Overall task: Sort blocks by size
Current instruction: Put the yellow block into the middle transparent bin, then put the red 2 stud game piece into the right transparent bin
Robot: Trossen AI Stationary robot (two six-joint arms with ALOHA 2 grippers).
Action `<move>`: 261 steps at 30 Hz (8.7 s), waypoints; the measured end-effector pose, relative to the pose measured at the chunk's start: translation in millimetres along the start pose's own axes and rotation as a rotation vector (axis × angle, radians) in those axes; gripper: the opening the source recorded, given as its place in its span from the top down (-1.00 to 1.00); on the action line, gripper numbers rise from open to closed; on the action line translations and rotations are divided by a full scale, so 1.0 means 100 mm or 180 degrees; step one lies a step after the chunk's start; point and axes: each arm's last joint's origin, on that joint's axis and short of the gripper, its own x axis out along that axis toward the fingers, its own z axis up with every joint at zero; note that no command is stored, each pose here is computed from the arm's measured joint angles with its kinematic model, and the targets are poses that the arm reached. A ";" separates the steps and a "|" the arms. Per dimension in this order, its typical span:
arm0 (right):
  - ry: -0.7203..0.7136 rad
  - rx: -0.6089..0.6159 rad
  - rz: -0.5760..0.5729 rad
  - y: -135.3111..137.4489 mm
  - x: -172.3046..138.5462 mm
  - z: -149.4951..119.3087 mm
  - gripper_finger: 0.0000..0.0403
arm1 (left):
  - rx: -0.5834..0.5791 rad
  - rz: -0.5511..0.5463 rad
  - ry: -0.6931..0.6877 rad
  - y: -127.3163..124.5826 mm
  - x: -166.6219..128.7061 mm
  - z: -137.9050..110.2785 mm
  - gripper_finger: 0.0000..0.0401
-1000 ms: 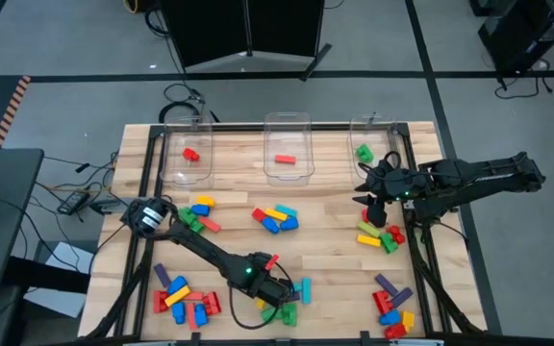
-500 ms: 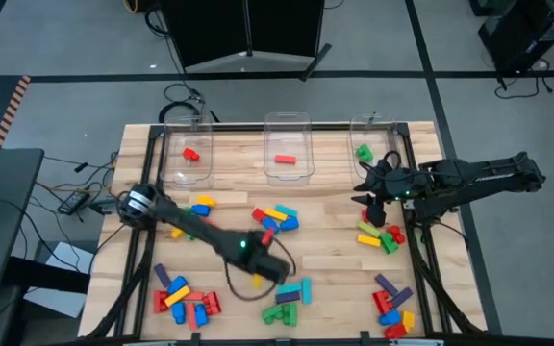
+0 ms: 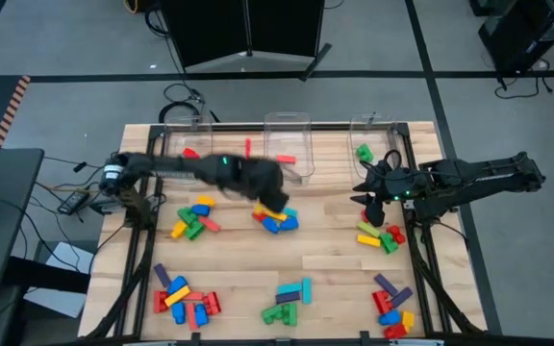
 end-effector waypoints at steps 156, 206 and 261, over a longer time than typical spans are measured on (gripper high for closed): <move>0.1719 0.0893 -0.0301 0.05 0.20 -0.78 -0.20 | 0.1905 -0.0779 -0.0641 -0.67 -0.02 -1.12 0.01; 0.1638 0.1353 -0.0543 0.27 0.28 -0.86 -0.52 | 0.1727 -0.1428 -0.0628 -0.08 0.20 -1.80 0.01; 0.2585 0.2493 -0.1098 1.78 0.60 -1.87 0.45 | 0.2231 -0.1681 -0.1115 0.72 -0.36 -1.77 0.01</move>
